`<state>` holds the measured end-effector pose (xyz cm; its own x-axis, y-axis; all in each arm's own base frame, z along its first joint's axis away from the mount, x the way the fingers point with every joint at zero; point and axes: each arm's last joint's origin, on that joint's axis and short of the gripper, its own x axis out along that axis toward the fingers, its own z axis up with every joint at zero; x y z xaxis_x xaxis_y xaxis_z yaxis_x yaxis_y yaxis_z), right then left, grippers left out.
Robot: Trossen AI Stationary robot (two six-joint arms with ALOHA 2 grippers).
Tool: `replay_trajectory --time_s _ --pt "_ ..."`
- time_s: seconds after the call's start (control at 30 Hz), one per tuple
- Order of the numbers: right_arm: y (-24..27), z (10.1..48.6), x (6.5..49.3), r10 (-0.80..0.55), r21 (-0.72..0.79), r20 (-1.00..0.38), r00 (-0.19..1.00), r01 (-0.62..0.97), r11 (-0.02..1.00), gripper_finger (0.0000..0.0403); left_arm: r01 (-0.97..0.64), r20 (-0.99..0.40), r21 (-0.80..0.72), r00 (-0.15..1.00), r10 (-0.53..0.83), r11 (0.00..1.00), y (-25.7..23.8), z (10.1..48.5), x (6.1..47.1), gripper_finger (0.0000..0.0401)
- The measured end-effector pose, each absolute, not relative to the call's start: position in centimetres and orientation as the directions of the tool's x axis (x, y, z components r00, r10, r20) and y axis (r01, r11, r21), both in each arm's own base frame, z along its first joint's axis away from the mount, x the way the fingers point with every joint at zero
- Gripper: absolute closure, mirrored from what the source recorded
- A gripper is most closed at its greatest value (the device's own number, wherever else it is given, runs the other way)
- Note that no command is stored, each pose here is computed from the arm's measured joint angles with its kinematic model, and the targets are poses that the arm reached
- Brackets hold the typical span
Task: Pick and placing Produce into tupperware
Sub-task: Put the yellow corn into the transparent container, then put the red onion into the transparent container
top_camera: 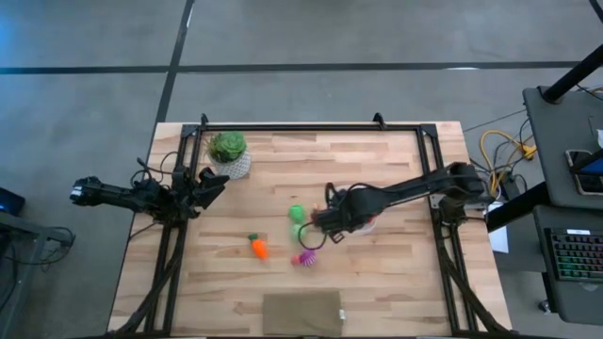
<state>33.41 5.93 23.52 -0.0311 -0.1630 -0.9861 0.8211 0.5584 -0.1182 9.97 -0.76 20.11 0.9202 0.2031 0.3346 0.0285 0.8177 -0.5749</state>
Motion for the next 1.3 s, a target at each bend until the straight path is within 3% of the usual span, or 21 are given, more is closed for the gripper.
replay_trajectory --time_s 0.17,0.33,0.47,0.57,0.97,1.03,1.17,1.3 --pt "4.6 21.2 31.7 -0.053 0.014 -0.997 0.047 0.863 0.504 0.0385 0.030 0.337 -0.575 0.919 0.203 0.817 -0.8 20.1 9.9 0.0182" --pt "2.5 19.3 29.8 -0.048 0.001 -0.999 0.023 0.909 0.417 0.0385 0.029 0.337 -0.576 0.919 0.204 0.817 -0.8 20.1 9.9 0.0183" --pt "1.2 17.9 28.8 -0.040 -0.044 -0.999 -0.030 0.908 0.418 0.0385 0.026 0.336 -0.577 0.919 0.208 0.816 -0.7 20.1 9.9 0.0182" --pt "0.7 17.3 29.0 0.006 0.014 -1.000 0.012 0.902 0.431 0.0375 0.021 0.333 -0.578 0.919 0.213 0.816 -0.7 20.1 10.0 0.0182" --pt "0.6 19.4 30.7 -0.049 0.057 -0.995 0.089 0.886 0.461 0.0225 -0.009 0.325 -0.588 0.913 0.246 0.809 -0.6 20.1 10.0 0.0183" --pt "0.5 20.6 31.5 -0.069 0.090 -0.987 0.144 0.856 0.509 0.0208 -0.012 0.326 -0.589 0.912 0.251 0.808 -0.6 20.1 10.0 0.0182" --pt "0.9 23.5 33.5 -0.072 0.140 -0.959 0.276 0.674 0.726 0.0195 -0.012 0.325 -0.590 0.912 0.251 0.808 -0.6 20.1 10.0 0.0183" --pt "1.5 24.5 34.5 -0.065 0.116 -0.954 0.294 0.557 0.823 0.0196 -0.012 0.326 -0.590 0.912 0.251 0.808 -0.6 20.1 10.0 0.0183"
